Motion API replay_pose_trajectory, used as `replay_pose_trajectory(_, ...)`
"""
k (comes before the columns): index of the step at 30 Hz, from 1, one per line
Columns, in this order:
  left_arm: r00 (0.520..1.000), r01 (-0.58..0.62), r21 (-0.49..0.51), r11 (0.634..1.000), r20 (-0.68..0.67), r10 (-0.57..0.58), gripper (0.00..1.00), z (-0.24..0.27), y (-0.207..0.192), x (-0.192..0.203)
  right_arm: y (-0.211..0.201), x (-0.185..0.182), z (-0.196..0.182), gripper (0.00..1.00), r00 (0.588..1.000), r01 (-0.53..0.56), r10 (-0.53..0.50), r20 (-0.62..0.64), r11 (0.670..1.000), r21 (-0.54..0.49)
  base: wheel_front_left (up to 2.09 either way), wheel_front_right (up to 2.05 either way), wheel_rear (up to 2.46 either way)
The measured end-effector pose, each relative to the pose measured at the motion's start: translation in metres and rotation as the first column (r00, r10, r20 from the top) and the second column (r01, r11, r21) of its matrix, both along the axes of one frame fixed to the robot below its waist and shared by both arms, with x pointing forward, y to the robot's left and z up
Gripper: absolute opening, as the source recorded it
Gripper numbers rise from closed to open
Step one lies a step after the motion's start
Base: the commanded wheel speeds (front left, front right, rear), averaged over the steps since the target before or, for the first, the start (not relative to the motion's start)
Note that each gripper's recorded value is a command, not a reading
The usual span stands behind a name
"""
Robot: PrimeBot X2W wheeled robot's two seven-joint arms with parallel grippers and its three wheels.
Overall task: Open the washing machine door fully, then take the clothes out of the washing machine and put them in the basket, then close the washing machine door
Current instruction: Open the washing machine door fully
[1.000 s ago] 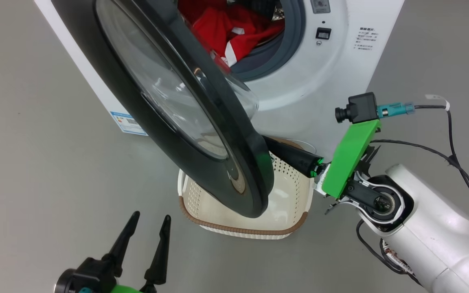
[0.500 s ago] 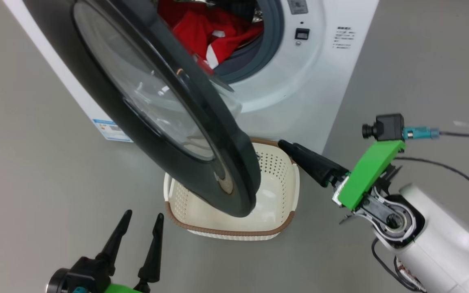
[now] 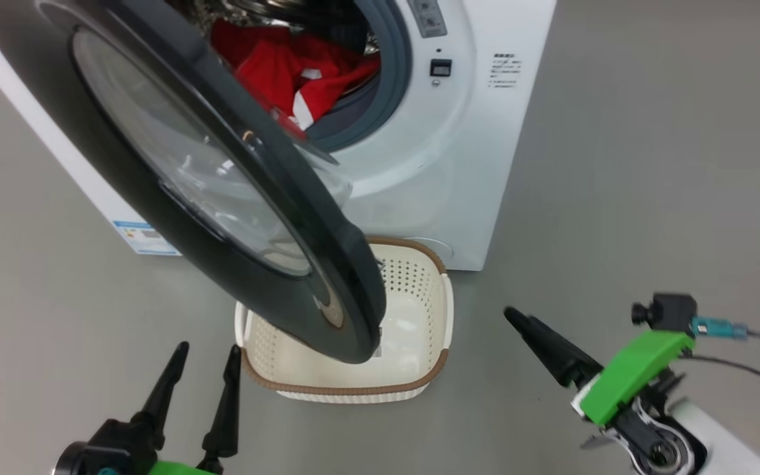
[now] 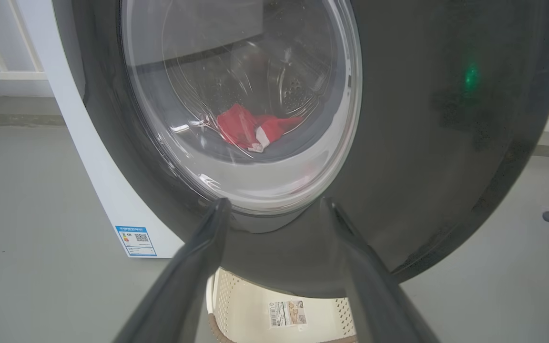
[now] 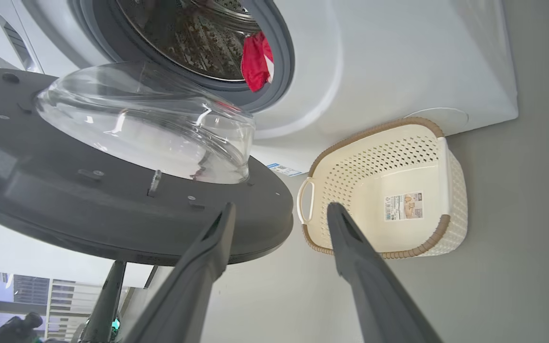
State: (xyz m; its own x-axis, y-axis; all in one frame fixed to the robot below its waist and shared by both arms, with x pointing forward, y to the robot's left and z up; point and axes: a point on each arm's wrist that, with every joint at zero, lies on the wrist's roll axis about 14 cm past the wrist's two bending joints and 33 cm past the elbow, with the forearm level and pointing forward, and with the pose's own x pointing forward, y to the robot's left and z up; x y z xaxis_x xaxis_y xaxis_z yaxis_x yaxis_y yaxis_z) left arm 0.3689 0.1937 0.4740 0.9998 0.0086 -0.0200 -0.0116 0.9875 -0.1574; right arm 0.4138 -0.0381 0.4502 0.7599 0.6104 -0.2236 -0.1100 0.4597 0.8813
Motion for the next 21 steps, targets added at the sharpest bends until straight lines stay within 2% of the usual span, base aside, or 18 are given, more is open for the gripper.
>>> replay_pose_trajectory(7,1.000,0.018,-0.006,1.000,-0.015,-0.018,1.00,-0.005,-0.006,-0.001,-0.035,-0.016,-0.021,1.00,0.991,0.130,-0.131,-0.008,0.990,-0.059,0.00,0.00,0.00)
replay_pose_trajectory(14,0.999,0.029,-0.009,1.000,-0.025,-0.030,1.00,-0.009,-0.010,-0.002,-0.065,-0.020,-0.022,1.00,0.968,0.249,-0.244,0.061,0.963,-0.101,0.00,0.00,0.00)
replay_pose_trajectory(19,0.999,0.033,-0.010,0.999,-0.029,-0.033,1.00,-0.010,-0.011,-0.001,-0.083,-0.023,-0.031,1.00,0.961,0.267,-0.244,0.131,0.940,-0.211,0.00,0.00,0.00)
replay_pose_trajectory(21,0.999,0.034,-0.011,0.999,-0.032,-0.034,1.00,-0.011,-0.011,-0.001,-0.101,-0.018,-0.029,1.00,0.947,0.300,-0.246,0.206,0.907,-0.296,0.00,0.00,0.00)
